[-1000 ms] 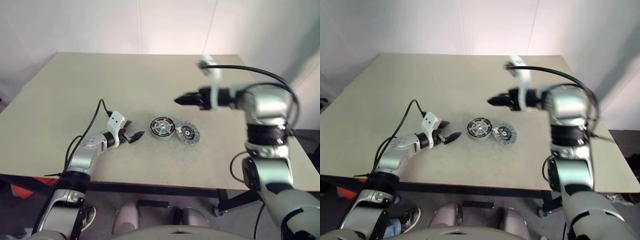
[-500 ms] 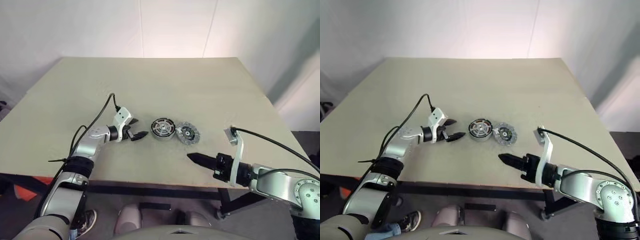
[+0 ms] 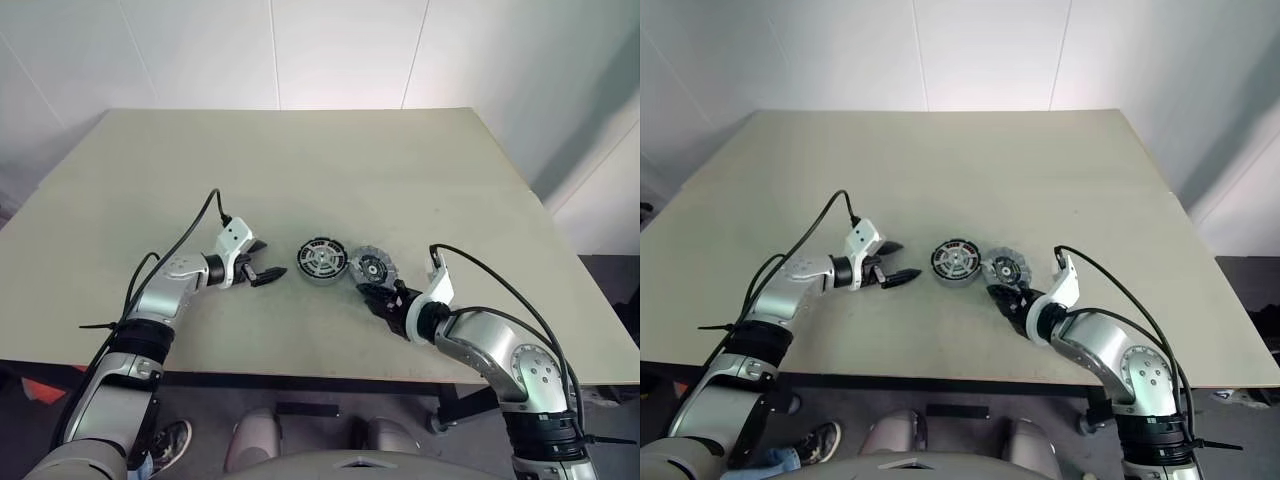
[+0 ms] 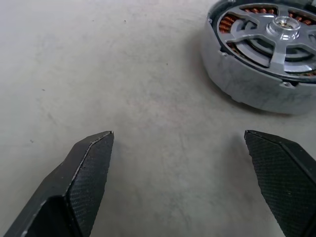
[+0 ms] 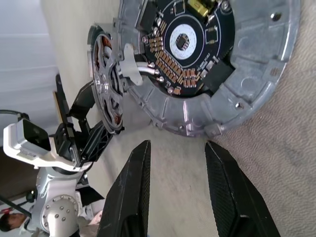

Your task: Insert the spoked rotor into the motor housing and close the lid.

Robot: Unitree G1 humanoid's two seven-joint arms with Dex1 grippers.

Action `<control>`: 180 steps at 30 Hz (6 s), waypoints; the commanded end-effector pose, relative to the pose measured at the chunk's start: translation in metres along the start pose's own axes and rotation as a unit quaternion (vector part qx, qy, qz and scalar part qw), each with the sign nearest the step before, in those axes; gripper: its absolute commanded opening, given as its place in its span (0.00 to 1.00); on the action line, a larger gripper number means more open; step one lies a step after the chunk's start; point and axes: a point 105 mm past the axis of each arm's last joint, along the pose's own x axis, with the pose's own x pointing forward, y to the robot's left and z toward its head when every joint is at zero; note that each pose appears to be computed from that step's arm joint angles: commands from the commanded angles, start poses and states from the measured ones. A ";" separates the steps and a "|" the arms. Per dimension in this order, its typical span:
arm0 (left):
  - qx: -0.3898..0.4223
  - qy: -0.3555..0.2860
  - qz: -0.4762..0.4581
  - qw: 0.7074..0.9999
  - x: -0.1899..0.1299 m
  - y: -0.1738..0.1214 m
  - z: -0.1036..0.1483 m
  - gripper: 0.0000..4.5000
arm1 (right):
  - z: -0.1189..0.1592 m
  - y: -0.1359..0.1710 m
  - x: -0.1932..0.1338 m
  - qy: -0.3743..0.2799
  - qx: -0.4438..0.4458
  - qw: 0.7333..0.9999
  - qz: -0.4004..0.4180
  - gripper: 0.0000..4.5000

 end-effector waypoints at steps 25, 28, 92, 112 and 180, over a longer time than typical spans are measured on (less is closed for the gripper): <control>0.024 -0.027 0.001 0.999 0.000 -0.002 0.026 1.00 | 0.066 0.102 0.016 -0.137 -0.074 0.969 0.192 0.42; 0.023 -0.028 0.005 0.999 0.000 -0.001 0.026 1.00 | 0.056 0.127 0.018 -0.117 -0.118 0.962 0.215 0.42; 0.035 -0.029 0.018 0.999 0.002 0.010 0.027 1.00 | 0.016 0.134 0.026 -0.065 -0.277 0.911 0.298 0.99; 0.031 -0.022 0.037 0.999 -0.015 0.031 0.026 1.00 | 0.014 0.102 0.044 -0.128 -0.687 0.687 0.201 0.99; 0.019 -0.012 0.078 0.997 -0.032 0.030 0.011 1.00 | 0.023 0.058 0.113 -0.072 -0.636 0.761 0.109 0.65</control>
